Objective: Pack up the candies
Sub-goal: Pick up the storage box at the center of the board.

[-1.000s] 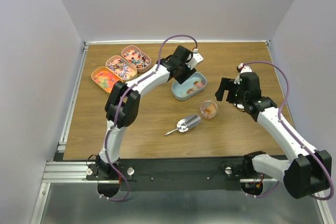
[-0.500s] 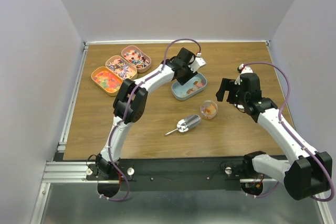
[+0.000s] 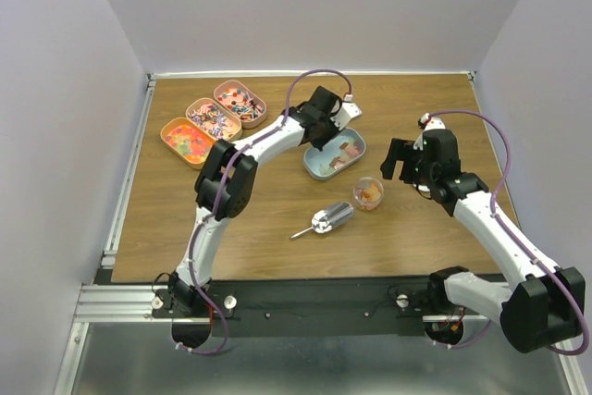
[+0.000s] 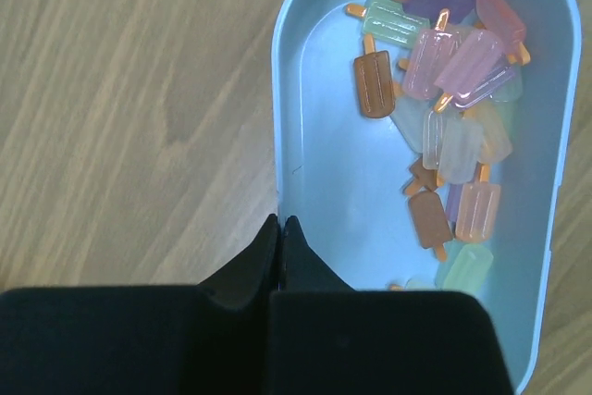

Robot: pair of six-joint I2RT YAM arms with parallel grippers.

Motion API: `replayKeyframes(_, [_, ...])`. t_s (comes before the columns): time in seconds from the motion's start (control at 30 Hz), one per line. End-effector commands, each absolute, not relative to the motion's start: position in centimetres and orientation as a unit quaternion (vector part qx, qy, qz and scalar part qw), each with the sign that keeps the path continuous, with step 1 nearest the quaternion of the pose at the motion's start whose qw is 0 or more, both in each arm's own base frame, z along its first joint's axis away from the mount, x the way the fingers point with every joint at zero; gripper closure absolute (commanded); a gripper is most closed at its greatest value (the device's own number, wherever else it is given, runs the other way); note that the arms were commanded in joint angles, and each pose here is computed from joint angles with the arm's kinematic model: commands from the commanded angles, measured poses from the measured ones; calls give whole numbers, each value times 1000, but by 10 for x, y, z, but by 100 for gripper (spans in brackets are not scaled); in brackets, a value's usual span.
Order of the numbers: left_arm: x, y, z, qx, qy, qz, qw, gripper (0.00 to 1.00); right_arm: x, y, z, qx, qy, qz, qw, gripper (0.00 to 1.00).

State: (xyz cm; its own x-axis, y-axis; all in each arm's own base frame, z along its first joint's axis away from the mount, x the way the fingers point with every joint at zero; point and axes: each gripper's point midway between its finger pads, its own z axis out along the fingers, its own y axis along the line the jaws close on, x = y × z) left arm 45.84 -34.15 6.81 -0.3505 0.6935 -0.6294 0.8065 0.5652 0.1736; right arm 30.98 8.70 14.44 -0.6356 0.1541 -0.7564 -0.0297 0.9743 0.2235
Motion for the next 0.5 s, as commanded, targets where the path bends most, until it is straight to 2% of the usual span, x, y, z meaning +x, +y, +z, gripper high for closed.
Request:
replayKeyframes(0.0, [445, -335, 98, 433, 816, -137, 359, 100, 305, 82, 143, 36, 898, 99, 426, 0])
replayKeyframes(0.03, [447, -327, 117, 420, 814, -144, 376, 100, 305, 83, 145, 35, 897, 100, 428, 0])
replayKeyframes(0.27, [439, -276, 153, 352, 829, -167, 400, 100, 305, 88, 148, 28, 894, 116, 432, 0])
replayKeyframes(0.47, [432, -211, 178, 261, 852, -136, 433, 100, 305, 90, 157, 25, 887, 123, 444, 0])
